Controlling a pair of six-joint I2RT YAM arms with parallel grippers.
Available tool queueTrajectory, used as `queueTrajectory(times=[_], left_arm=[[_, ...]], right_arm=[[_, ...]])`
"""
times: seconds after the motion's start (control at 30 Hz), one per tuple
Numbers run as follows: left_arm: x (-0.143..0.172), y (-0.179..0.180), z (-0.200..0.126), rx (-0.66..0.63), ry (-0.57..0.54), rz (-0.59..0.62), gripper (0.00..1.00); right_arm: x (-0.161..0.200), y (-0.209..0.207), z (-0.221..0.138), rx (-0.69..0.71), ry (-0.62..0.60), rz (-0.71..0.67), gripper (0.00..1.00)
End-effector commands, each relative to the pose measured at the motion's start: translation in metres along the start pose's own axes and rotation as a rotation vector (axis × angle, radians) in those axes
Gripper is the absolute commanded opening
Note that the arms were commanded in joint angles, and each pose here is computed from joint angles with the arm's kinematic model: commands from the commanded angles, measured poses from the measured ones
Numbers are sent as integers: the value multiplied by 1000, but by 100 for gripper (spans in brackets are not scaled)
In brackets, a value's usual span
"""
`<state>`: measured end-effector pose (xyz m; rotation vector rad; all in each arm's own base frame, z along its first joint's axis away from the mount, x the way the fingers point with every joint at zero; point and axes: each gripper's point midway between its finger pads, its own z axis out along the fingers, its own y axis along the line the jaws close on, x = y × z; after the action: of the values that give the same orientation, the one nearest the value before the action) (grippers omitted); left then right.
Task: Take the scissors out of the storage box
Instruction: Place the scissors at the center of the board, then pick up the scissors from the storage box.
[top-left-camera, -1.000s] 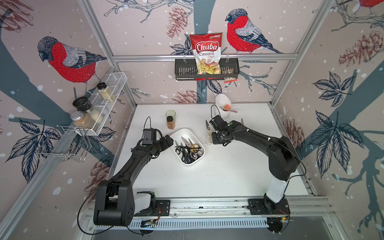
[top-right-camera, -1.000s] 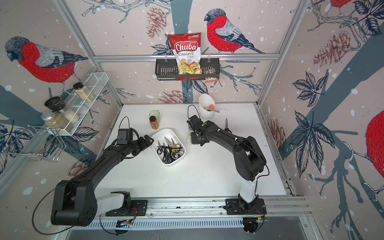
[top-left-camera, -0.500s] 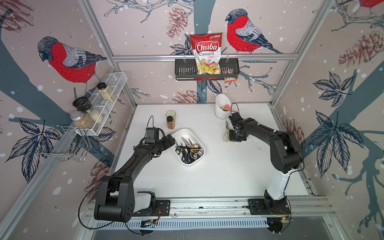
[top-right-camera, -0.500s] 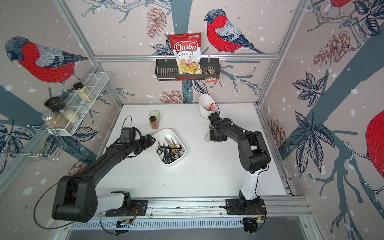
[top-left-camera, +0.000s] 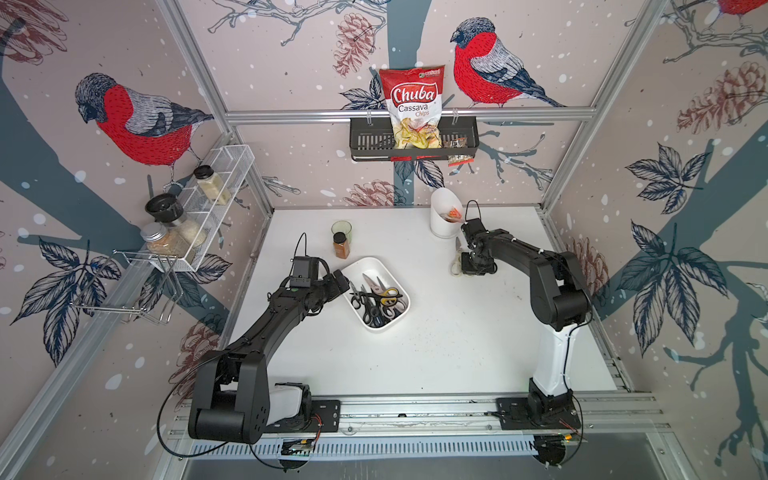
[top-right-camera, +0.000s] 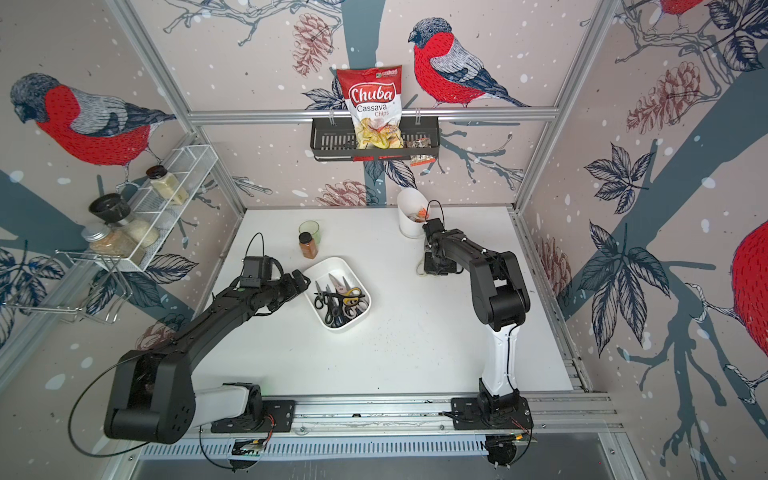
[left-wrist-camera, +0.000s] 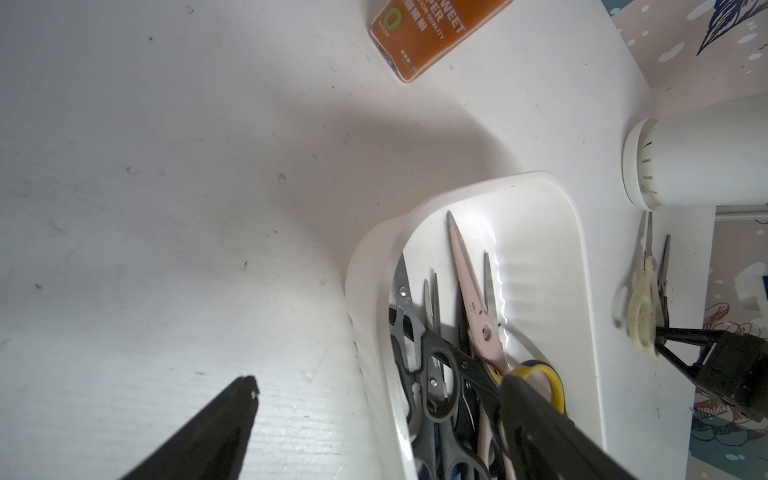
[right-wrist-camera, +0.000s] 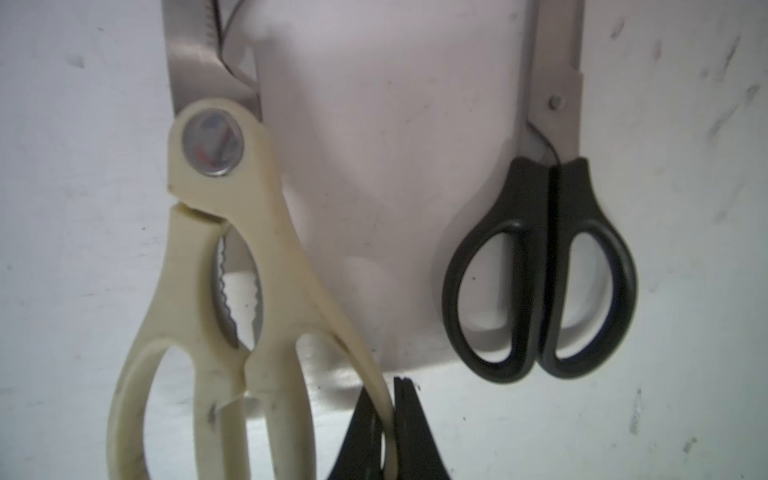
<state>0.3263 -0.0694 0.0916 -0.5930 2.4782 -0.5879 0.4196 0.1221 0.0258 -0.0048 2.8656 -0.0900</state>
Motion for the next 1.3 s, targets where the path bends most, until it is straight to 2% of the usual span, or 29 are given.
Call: queueTrajectory(times=[0.0, 0.27, 0.57, 0.7, 0.77, 0.9, 1.07, 1.27], left_arm=[[-4, 0, -1, 1, -26, 1, 95], [-2, 2, -4, -2, -37, -8, 95], [-2, 4, -7, -11, -49, -16, 95], [-2, 5, -10, -16, -57, -17, 95], [-3, 5, -13, -18, -66, -17, 95], [-6, 4, -16, -20, -79, -19, 95], [-8, 4, -16, -22, -84, -19, 95], [-8, 5, -13, -23, -77, -22, 95]], right_arm=[[-3, -4, 2, 24, -6, -30, 5], [-1, -8, 10, 26, 5, -43, 13], [1, -8, 17, 9, 15, -41, 18], [-1, -7, 16, 4, 11, -41, 31], [-4, -7, 13, 2, 4, -39, 31], [-15, -4, -4, -14, -32, -33, 31], [-27, 11, -42, -53, -94, -44, 31], [-15, 77, -87, -187, -142, -157, 33]])
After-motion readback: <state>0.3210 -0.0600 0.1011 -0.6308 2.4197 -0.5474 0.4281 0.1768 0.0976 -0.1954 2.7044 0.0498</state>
